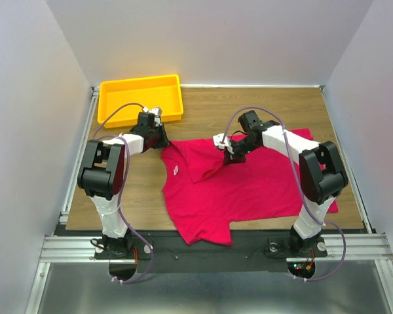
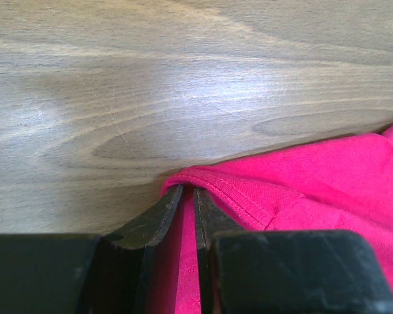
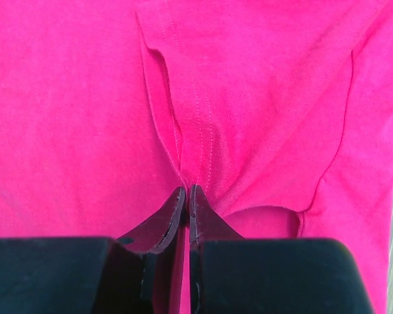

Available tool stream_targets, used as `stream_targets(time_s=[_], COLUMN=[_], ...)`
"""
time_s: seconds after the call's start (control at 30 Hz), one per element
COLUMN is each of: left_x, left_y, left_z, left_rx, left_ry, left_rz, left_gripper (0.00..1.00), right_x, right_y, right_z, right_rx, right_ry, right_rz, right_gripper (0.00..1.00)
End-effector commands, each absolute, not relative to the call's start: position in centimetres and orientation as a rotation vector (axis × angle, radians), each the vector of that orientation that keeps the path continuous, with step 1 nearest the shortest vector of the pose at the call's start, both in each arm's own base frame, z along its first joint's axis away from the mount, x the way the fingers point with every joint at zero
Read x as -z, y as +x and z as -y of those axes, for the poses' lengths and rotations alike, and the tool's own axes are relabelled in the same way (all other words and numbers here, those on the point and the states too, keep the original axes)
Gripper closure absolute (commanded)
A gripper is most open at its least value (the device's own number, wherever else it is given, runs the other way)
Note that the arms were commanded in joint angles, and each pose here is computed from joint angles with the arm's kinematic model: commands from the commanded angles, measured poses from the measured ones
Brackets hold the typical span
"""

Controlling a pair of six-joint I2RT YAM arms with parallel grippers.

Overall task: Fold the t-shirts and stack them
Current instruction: Fold the tshirt

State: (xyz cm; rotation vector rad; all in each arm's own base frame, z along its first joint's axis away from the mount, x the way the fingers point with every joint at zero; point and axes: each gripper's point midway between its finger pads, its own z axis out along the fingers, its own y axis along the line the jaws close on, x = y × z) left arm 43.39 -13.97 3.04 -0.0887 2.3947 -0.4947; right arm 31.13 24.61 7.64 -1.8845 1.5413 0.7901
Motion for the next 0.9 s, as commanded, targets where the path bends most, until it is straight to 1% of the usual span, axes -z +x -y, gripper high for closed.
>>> stream_targets(time_s=[0.0,0.4,0.67,0.73,0.77,0.8,0.83,0.87], left_x=[-3.9,-3.7,-3.8,-3.7,-3.7,-3.8,-3.9,-3.9], left_y=[44.2,44.3,44.5,44.5,44.4,44.4,44.4,44.4], left_z=[13.4,13.4,13.5,13.6,13.5,13.6,13.7,13.6], left_rx=[0.462,0.463,0.468,0.47,0.471,0.476,0.48,0.479], left_ry=[-0.099,-0.096,-0.092,-0.091,-0.09,-0.084,-0.08,-0.08], left_rz=[-2.375,-2.378,-2.375,-2.377,-2.378,-2.376,-2.376,-2.374], left_gripper=[0.76,0.76,0.76,0.76,0.76,0.76,0.76,0.76], right_x=[-8.3,-7.0,-5.5,-5.7,-6.0,-6.5,-7.6,-8.4], right_y=[30.7,30.5,29.2,29.3,29.3,29.5,29.6,29.7], right_z=[-24.6,-23.7,-22.7,-22.7,-22.8,-22.9,-23.3,-23.6], right_rx=[-0.82,-0.86,-0.867,-0.865,-0.864,-0.86,-0.863,-0.866], right_ry=[-1.861,-1.836,-1.876,-1.871,-1.867,-1.856,-1.84,-1.822], right_rz=[-1.536,-1.598,-1.628,-1.627,-1.625,-1.619,-1.593,-1.589], right_gripper=[0.99,0.98,0.9,0.79,0.64,0.54,0.46,0.43])
